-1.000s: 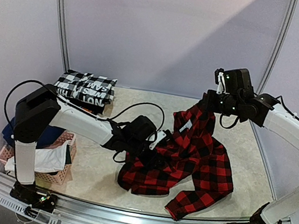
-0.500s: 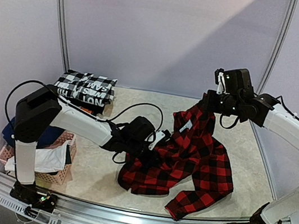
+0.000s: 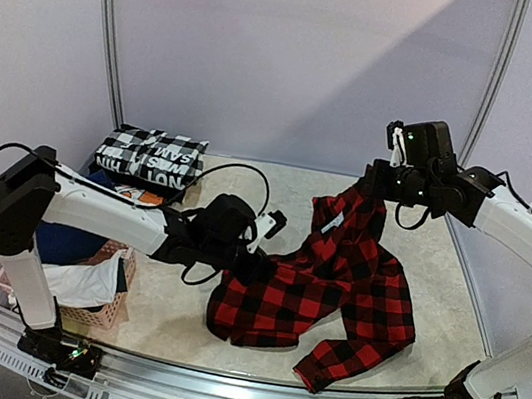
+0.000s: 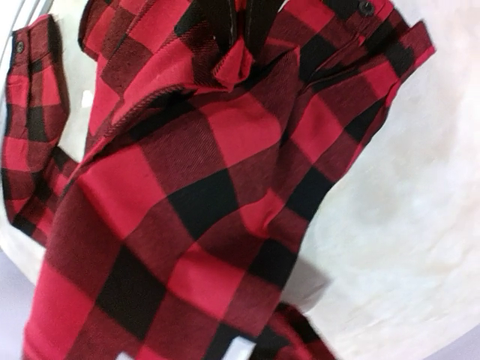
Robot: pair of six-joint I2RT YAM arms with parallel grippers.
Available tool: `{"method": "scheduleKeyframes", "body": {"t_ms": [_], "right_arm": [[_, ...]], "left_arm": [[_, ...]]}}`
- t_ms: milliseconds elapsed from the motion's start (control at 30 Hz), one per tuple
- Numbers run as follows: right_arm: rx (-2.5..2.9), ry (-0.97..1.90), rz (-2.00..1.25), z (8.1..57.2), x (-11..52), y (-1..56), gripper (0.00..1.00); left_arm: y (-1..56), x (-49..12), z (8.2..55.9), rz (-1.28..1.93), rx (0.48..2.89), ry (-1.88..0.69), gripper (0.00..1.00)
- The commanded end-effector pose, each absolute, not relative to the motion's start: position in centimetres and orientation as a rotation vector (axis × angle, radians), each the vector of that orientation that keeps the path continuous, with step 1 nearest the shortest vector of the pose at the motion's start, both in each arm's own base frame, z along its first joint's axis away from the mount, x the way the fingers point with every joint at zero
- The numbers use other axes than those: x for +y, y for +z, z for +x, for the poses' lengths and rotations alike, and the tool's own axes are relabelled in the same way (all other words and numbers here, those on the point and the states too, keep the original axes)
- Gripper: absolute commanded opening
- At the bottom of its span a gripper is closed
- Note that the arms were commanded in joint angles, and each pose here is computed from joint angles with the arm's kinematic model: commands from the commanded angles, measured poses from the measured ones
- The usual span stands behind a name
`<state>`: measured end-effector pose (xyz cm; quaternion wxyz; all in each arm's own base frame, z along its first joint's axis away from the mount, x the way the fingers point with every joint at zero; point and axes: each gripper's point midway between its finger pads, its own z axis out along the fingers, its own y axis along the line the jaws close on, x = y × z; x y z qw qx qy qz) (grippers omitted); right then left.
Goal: Fold and stack the mixed laundry pile
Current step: Adjust the crumpled shirt at the corner of the board.
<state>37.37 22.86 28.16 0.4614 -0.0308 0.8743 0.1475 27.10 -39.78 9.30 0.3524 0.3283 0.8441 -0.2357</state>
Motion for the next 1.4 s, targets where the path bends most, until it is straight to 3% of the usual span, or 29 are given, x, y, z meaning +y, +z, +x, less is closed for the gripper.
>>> {"method": "scheduleKeyframes", "body": {"t_ms": [0,233,533,700,1033,1300,1367], "right_arm": [[2.090,0.360,-0.061,36.4,21.7,31.5,0.00],[1.911,0.423,0.004,35.1,19.9,39.4,0.00],[1.717,0.415,0.200,32.4,14.7,45.4,0.00],[1.676,0.404,0.221,31.3,13.3,47.2,0.00],[1.671,0.157,0.328,32.8,10.5,46.6,0.00],[1.734,0.046,0.394,35.2,8.7,45.3,0.00],[1.750,0.047,0.401,35.7,8.6,44.7,0.00]], "left_arm": [[11.8,-37.0,28.3,0.732,2.127,-0.512,0.00],[18.1,-32.8,27.8,0.602,1.998,-0.472,0.00],[27.0,-28.4,25.6,0.528,1.784,-0.523,0.00],[28.8,-27.0,23.4,0.574,1.713,-0.585,0.00],[20.6,-24.0,16.7,0.665,2.064,-0.620,0.06],[14.6,-28.7,8.1,1.089,2.219,-0.841,0.09],[13.2,-30.9,5.6,1.253,2.210,-0.898,0.15]]}}
